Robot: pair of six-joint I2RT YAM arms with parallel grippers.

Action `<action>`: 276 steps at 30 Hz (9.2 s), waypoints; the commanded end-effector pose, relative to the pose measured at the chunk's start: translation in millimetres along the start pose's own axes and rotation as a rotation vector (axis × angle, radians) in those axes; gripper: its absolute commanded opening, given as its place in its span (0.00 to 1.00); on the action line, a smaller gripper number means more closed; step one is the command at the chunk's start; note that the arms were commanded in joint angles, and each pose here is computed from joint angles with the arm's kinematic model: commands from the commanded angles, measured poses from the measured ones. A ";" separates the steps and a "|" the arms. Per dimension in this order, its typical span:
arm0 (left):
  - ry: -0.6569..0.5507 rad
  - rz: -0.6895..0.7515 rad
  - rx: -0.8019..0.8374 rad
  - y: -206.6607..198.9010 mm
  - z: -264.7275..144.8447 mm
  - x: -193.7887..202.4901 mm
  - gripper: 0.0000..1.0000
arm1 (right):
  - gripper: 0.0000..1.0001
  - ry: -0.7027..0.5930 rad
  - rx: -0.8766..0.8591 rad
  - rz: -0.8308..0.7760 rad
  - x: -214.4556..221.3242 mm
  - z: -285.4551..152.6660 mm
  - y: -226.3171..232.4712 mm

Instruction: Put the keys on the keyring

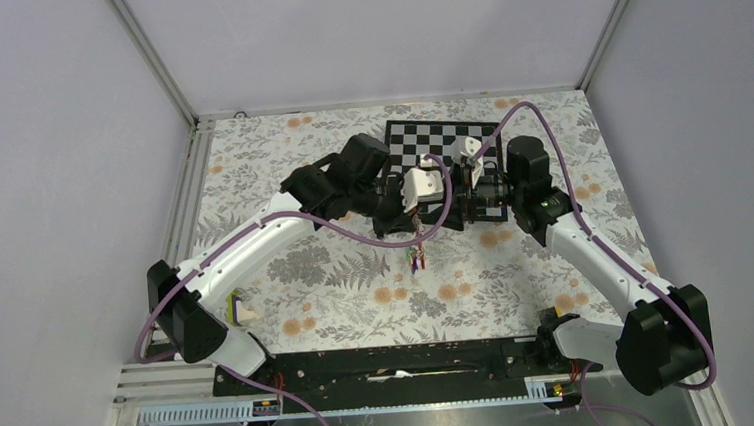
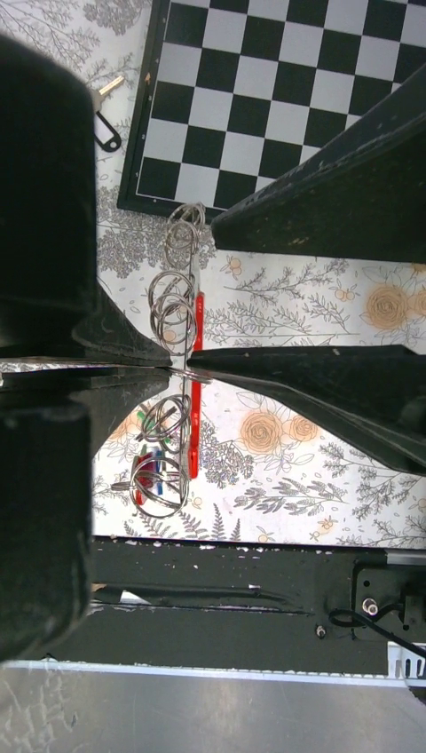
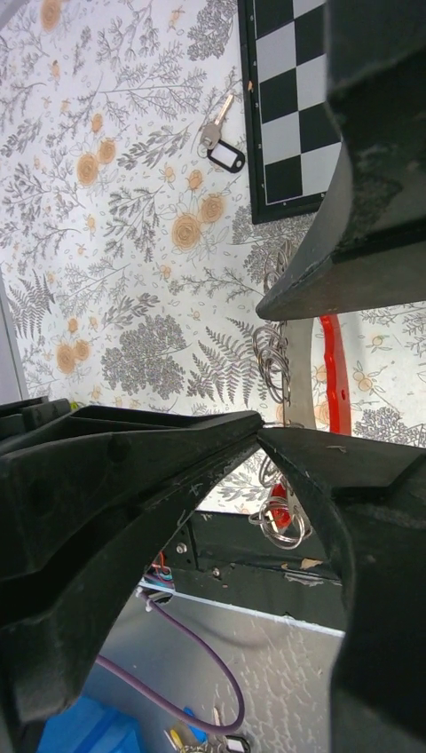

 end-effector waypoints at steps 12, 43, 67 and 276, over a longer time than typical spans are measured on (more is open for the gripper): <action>-0.045 0.031 -0.106 7.0 -5.7 -21.4 0.00 | 0.50 -0.015 -0.071 0.009 5.9 2.9 -0.1; -0.173 -0.015 -0.075 14.4 -25.3 -20.6 0.27 | 0.00 -0.169 -0.084 0.051 -11.5 4.0 6.2; -0.369 -0.105 0.090 18.0 -48.8 -27.7 0.30 | 0.00 -0.388 -0.087 0.087 -34.6 -0.2 15.5; -0.020 0.061 -0.010 7.5 -13.5 -25.8 0.00 | 0.22 -0.087 -0.113 -0.049 19.3 24.0 9.1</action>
Point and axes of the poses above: each gripper's point midway between its finger pads, its own z axis out along the fingers, its own y axis along the line the jaws close on, x = y × z, the point moved 10 cm from there along -z, back along the fingers, and after that the axes turned 1 degree about -z, right-handed, at the moved point
